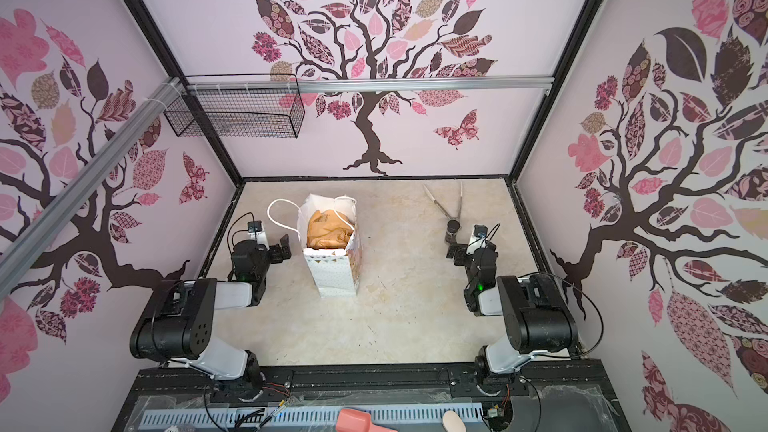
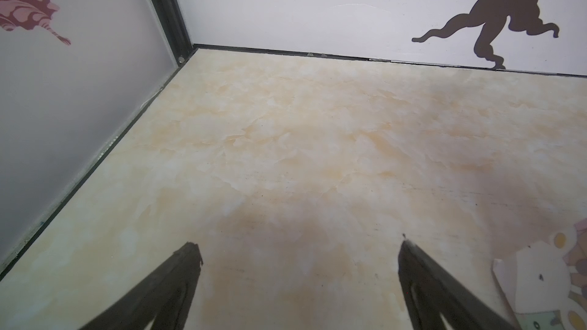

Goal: Take the snacks out of the paper bag

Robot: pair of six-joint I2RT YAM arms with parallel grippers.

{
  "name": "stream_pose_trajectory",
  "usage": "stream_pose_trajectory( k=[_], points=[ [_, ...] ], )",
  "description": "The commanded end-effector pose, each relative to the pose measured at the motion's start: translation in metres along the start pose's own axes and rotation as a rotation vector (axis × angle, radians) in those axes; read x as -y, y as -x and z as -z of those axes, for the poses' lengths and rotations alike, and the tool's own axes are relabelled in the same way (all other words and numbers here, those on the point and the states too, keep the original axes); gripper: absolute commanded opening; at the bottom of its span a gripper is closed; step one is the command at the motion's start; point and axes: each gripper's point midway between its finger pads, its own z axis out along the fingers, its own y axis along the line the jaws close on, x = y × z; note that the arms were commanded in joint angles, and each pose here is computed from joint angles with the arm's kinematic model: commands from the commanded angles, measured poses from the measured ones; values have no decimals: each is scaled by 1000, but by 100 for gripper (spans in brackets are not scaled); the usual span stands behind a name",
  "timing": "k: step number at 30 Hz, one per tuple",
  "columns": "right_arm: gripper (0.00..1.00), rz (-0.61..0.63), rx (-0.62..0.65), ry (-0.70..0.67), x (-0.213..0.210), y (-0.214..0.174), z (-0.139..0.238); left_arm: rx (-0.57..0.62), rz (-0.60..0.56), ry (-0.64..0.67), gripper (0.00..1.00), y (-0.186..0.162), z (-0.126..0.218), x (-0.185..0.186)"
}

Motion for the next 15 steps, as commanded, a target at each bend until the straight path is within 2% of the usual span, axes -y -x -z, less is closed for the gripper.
stream_pose_trajectory(
  k=[1,15],
  points=[
    [100,6,3,7,-2,1,-2,17,-9,-6,99,2,3,1],
    [100,6,0,9,-2,1,-2,16,-11,-7,99,1,3,1]
  ],
)
